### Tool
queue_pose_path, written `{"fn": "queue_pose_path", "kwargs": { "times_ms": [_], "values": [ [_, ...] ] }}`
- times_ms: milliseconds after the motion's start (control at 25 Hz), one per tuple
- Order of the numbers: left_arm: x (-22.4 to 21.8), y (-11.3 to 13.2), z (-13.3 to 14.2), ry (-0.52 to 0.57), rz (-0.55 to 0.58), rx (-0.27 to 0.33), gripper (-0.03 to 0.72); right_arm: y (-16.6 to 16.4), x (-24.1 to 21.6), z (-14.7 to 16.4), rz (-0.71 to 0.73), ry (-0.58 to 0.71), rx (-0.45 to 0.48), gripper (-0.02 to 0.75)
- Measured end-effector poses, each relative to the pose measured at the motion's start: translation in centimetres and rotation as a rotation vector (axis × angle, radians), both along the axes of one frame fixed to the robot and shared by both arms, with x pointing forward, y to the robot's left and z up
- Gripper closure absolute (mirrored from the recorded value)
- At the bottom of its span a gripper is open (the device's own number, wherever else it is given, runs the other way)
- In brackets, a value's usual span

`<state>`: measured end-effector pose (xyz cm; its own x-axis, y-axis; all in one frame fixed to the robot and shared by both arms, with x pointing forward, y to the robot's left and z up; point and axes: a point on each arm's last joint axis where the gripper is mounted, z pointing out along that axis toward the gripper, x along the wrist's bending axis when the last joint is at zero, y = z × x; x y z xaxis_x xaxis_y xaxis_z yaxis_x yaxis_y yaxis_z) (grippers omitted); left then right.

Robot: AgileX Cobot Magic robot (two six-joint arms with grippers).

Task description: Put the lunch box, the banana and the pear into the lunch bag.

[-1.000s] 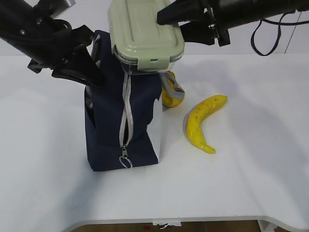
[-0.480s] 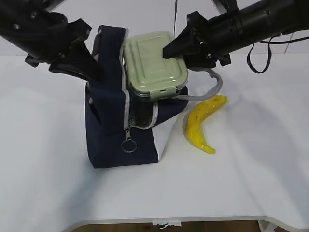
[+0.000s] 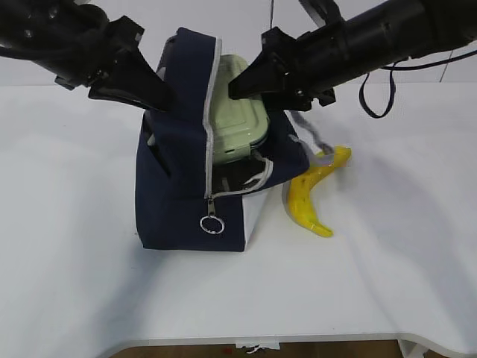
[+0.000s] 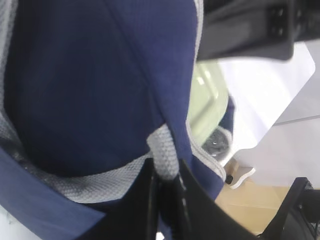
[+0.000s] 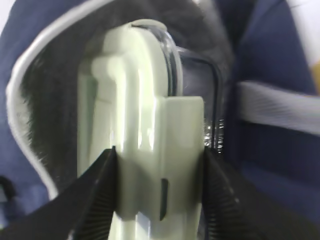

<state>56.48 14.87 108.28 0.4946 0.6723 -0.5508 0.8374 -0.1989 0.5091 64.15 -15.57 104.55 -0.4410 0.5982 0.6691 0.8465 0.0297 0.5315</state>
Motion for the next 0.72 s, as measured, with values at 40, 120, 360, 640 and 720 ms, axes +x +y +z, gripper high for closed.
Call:
{"fn": "queue_pose_path", "kwargs": {
  "times_ms": [40, 120, 360, 640, 720],
  "values": [
    [0.0, 0.0, 0.0, -0.002, -0.002, 0.001, 0.676, 0.5, -0.2, 0.1, 0.007, 0.002, 0.012, 0.376],
    [-0.1, 0.0, 0.0, 0.002, -0.01, 0.0, 0.676, 1.3, -0.3, 0.3, 0.016, -0.009, 0.031, 0.376],
    [-0.3, 0.0, 0.0, 0.011, -0.022, 0.0, 0.676, 3.4, -0.1, -0.6, 0.006, -0.034, 0.057, 0.376],
    [-0.9, 0.5, -0.6, 0.03, -0.102, 0.102, 0.676, 4.3, 0.7, -3.0, -0.003, 0.008, 0.083, 0.376],
    [-0.9, 0.6, -0.7, 0.026, -0.11, 0.121, 0.676, 4.5, 0.9, -3.7, -0.005, 0.024, 0.088, 0.376]
  ]
}}
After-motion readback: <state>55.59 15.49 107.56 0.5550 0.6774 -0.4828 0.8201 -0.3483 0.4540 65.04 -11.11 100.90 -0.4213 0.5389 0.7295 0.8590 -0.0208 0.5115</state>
